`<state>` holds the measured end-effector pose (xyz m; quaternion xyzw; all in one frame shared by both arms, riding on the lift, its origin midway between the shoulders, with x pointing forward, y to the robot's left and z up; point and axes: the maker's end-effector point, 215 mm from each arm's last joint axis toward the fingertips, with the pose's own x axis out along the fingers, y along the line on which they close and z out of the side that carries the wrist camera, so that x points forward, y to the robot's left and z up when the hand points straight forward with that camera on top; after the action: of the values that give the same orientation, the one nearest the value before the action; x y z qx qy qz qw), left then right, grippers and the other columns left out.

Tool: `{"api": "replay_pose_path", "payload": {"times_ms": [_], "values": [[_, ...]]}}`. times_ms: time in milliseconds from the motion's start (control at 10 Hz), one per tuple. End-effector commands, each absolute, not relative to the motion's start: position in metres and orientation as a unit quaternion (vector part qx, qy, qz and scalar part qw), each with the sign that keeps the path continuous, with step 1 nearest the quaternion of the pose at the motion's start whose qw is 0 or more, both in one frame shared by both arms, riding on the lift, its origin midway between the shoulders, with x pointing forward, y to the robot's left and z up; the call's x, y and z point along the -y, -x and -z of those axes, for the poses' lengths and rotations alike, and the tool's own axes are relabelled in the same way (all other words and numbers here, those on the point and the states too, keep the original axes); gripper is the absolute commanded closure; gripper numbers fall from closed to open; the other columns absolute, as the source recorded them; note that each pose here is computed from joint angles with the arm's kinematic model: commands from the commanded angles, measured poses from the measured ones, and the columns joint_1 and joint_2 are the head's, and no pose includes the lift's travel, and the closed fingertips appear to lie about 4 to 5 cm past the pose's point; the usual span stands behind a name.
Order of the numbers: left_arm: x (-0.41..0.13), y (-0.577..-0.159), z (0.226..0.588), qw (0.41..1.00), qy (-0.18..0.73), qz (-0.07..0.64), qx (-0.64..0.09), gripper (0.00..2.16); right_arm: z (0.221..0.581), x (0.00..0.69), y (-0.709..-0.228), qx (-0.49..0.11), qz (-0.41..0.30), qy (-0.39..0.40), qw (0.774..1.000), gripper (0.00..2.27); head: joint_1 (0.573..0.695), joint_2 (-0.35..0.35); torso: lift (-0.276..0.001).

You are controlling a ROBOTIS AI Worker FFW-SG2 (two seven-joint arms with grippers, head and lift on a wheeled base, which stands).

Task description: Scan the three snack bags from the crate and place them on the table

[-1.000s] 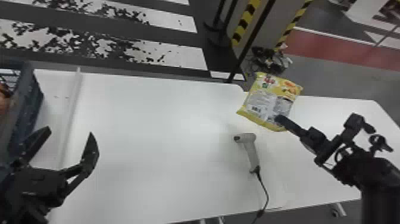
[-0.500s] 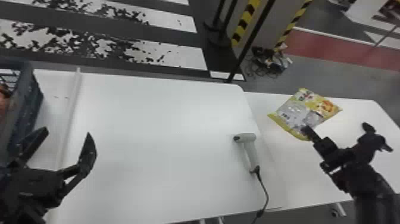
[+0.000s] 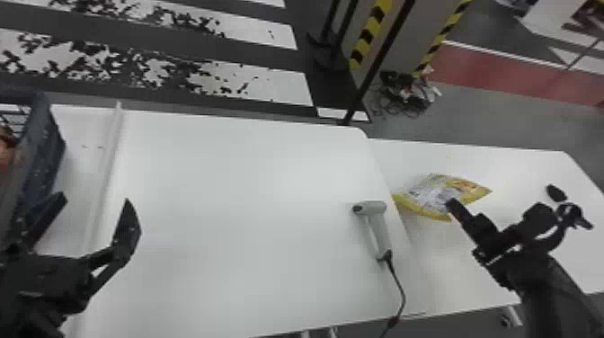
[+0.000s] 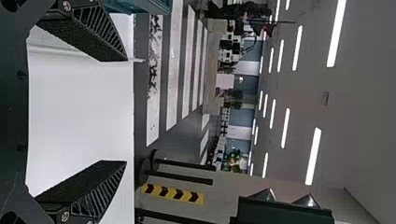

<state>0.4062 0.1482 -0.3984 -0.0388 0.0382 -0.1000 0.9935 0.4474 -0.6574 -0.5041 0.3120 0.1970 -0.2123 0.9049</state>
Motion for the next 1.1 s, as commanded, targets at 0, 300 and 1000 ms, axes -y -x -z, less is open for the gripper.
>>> {"api": "replay_pose_path", "payload": {"times_ms": [0,300,1000], "values": [[-0.149,-0.405,0.397,0.994,0.042,0.098,-0.035,0.09,0.502,0.655,-0.45,-0.198,0.205,-0.308,0.908,0.0,0.695,-0.35,-0.062],[-0.149,-0.404,0.395,0.994,0.042,0.098,-0.034,0.09,0.481,0.648,-0.453,-0.191,0.18,-0.284,0.922,0.04,0.695,-0.35,-0.062],[-0.144,-0.401,0.392,0.994,0.04,0.1,-0.032,0.09,0.416,0.502,-0.462,-0.176,0.023,-0.173,0.969,0.04,0.695,-0.35,-0.062]]}}
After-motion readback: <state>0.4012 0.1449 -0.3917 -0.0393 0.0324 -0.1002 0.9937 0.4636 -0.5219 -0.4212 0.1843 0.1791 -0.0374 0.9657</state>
